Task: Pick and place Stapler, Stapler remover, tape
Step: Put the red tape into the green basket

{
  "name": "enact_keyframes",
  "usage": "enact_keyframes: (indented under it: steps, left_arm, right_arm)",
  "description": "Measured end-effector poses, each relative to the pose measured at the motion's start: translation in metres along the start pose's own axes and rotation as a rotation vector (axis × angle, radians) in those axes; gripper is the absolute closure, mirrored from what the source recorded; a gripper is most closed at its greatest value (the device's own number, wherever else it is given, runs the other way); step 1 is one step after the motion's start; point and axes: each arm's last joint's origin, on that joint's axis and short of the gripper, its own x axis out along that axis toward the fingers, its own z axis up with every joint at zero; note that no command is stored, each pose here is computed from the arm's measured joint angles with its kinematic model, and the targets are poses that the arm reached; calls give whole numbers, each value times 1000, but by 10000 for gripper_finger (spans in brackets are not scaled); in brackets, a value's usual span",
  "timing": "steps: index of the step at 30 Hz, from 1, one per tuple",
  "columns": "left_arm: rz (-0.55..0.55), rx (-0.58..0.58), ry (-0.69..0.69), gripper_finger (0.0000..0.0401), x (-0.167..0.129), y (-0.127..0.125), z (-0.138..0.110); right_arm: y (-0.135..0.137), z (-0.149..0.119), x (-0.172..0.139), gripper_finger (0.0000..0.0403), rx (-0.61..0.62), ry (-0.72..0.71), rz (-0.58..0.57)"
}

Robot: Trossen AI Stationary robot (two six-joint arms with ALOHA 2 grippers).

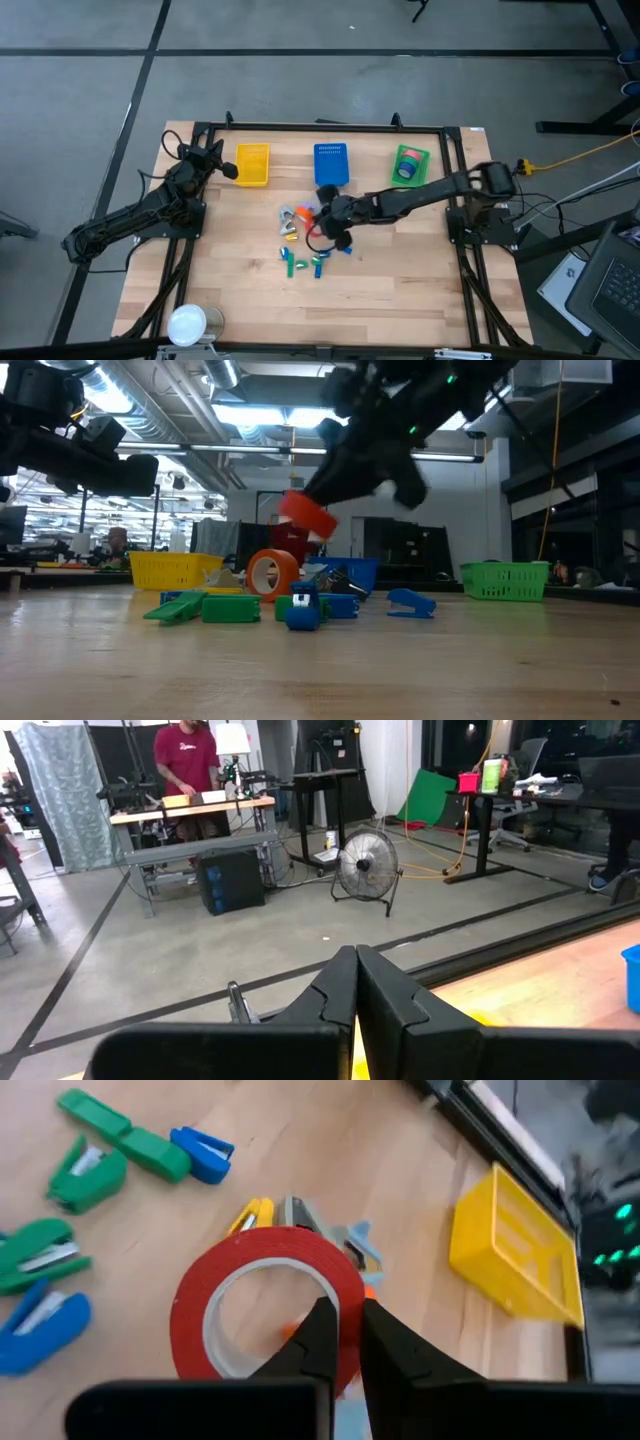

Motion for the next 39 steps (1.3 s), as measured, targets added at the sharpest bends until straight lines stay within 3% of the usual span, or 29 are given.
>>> enact_keyframes:
  steps: [7, 15, 24, 30, 33, 39]
  left_arm:
    - [-1, 0, 0, 400, 0, 0, 0]
    - [0, 0, -1, 400, 0, 0, 0]
    - [0, 0, 0, 400, 0, 0, 0]
    - [-1, 0, 0, 400, 0, 0, 0]
    - [0, 0, 0, 400, 0, 0, 0]
    - [0, 0, 0, 400, 0, 0, 0]
  right_arm:
    - [-9, 0, -42, 379, 213, 105, 9]
    - [2, -10, -75, 379, 274, 284, -300]
    - [33, -49, -77, 379, 346, 376, -618]
    - [40, -72, -82, 379, 323, 457, -918]
    - [40, -81, -87, 379, 323, 496, -990]
    - [33, -106, -96, 379, 494, 569, -1041]
